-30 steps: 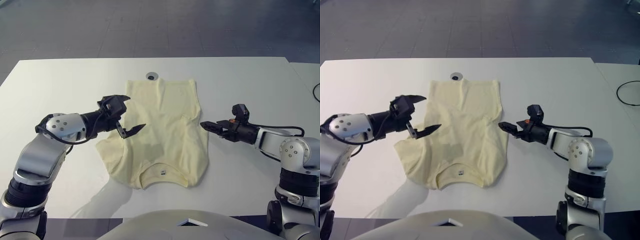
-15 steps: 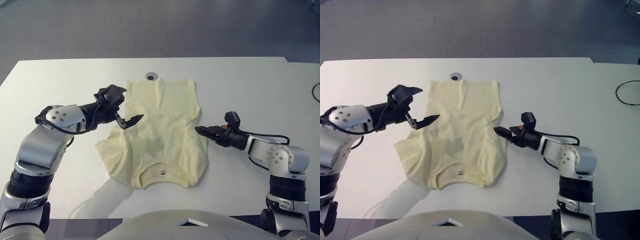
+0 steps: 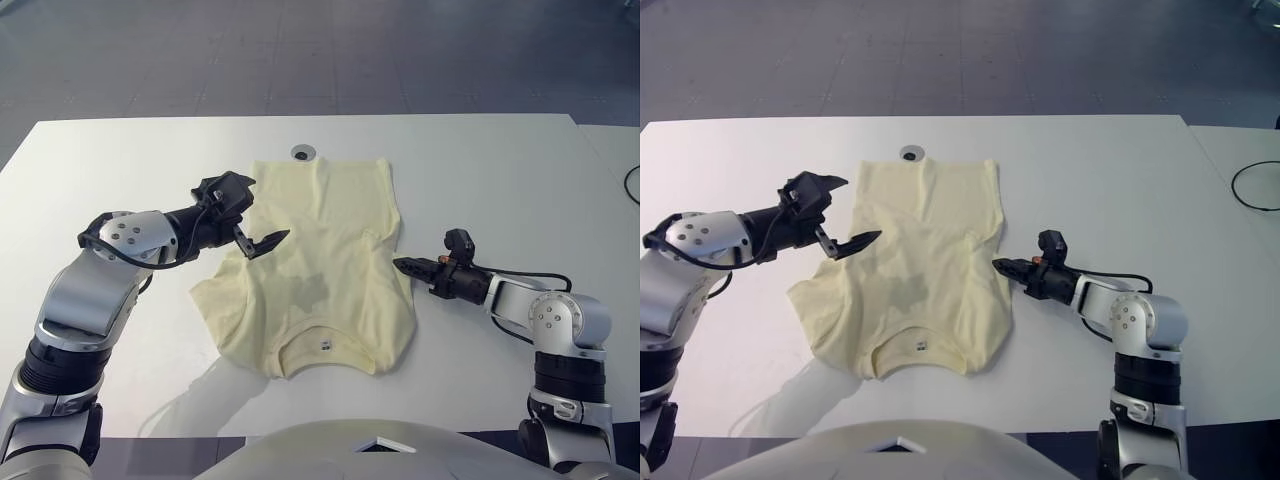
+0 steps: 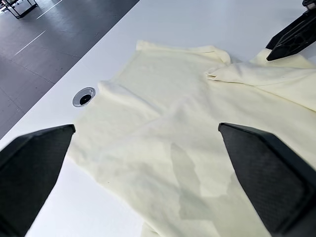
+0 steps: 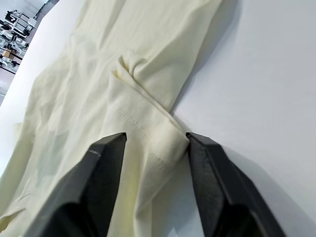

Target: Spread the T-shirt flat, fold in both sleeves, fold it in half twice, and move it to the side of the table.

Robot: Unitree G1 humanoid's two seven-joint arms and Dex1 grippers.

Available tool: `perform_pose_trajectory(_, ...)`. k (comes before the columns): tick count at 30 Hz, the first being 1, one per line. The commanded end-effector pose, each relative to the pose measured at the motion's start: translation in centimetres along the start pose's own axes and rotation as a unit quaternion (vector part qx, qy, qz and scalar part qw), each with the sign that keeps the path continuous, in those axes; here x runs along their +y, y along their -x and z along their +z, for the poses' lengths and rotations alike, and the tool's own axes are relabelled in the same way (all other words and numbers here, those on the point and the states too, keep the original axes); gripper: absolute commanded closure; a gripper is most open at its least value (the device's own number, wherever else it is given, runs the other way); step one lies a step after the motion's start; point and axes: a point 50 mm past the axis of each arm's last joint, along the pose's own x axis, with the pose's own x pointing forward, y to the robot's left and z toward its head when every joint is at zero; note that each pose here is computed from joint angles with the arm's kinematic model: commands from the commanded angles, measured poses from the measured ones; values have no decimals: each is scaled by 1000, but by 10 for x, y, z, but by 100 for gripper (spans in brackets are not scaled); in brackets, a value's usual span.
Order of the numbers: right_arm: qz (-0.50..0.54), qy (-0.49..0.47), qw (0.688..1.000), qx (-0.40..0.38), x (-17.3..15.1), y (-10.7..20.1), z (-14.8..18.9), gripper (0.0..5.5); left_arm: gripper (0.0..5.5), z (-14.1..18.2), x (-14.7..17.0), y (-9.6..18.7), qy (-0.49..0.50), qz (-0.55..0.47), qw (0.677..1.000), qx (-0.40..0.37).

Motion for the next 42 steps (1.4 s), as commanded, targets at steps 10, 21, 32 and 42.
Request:
perform_pose_trajectory(10,-31,-27,999,11,-10,12,-5,540,10,-2,-4,-1,-3,-2,1000,7)
perform_pose_trajectory(21,-28,-4,999,-27,4,48,12,547,10,-7,-10,1,2,0,1000,17)
perform_pose_trajectory(32,-84,-2,996,18,-3,63,-20,547,10,-8,-15,4,7,0,1000,24)
perform_pose_trajectory(42,-47,22,998,-25,17,62,-1,547,10,-10,-19,4,10,-4,1000,28)
